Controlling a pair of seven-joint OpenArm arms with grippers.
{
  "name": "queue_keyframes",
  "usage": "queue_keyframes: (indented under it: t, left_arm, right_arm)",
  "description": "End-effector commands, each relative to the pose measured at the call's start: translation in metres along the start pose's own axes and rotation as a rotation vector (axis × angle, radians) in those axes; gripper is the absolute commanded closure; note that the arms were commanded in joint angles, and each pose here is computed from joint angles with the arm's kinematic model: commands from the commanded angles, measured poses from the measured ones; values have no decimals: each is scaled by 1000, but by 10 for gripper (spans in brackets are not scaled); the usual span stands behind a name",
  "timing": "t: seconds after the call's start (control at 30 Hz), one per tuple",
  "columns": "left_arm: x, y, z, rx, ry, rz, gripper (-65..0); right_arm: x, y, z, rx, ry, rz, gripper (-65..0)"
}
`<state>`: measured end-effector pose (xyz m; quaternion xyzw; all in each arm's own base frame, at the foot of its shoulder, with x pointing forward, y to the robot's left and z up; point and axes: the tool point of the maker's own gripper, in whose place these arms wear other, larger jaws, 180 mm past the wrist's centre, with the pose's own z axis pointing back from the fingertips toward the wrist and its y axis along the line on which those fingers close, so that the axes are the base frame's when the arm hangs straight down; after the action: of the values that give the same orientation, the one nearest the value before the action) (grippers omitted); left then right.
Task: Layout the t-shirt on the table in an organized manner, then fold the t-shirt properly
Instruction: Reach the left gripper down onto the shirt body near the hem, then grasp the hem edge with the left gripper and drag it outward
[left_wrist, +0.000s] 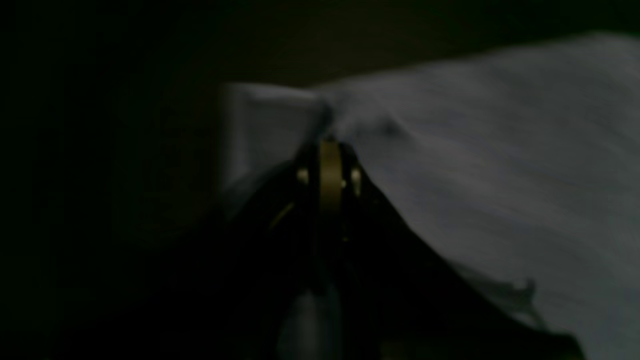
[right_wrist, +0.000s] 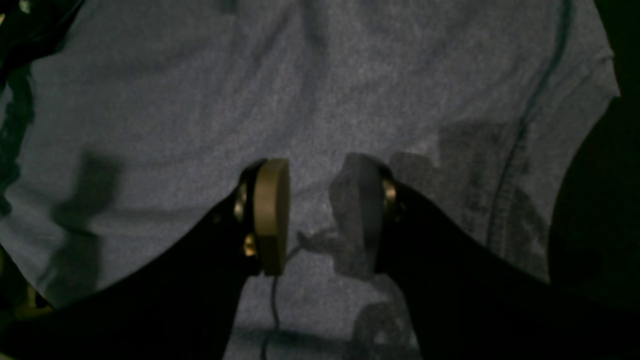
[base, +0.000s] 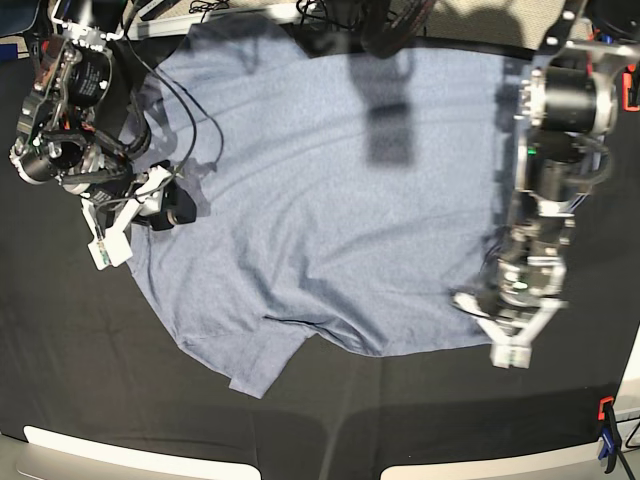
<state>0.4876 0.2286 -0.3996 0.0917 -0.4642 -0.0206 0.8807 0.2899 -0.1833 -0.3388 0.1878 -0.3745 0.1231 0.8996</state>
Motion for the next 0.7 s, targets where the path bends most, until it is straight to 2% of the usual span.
queue_keyframes:
  t: [0.0, 0.1, 0.27, 0.33, 0.47, 0.57, 0.6, 0.67]
  left_arm:
    - [41, 32, 2, 69, -108, -4, 0]
    - [51, 78, 9, 145, -170, -35, 0]
    - [70, 137, 24, 221, -278, -19, 0]
    - [77, 148, 29, 240, -315, -35, 0]
    - [78, 153, 31, 246, -325, -43, 0]
    - [80, 152, 31, 243, -328, -45, -186]
    - [81, 152, 31, 243, -330, -45, -208]
    - [83, 154, 31, 246, -333, -45, -207]
  right_arm:
    - [17, 1, 5, 9, -58, 26, -227]
    - [17, 1, 5, 9, -57, 26, -227]
    - [17, 1, 5, 9, -57, 26, -227]
    - [17, 1, 5, 9, -56, 26, -227]
    - [17, 1, 5, 9, -57, 26, -227]
    - [17, 1, 5, 9, -56, 26, -227]
    - [17, 1, 5, 9, -56, 26, -227]
    - [17, 1, 5, 9, -56, 26, -227]
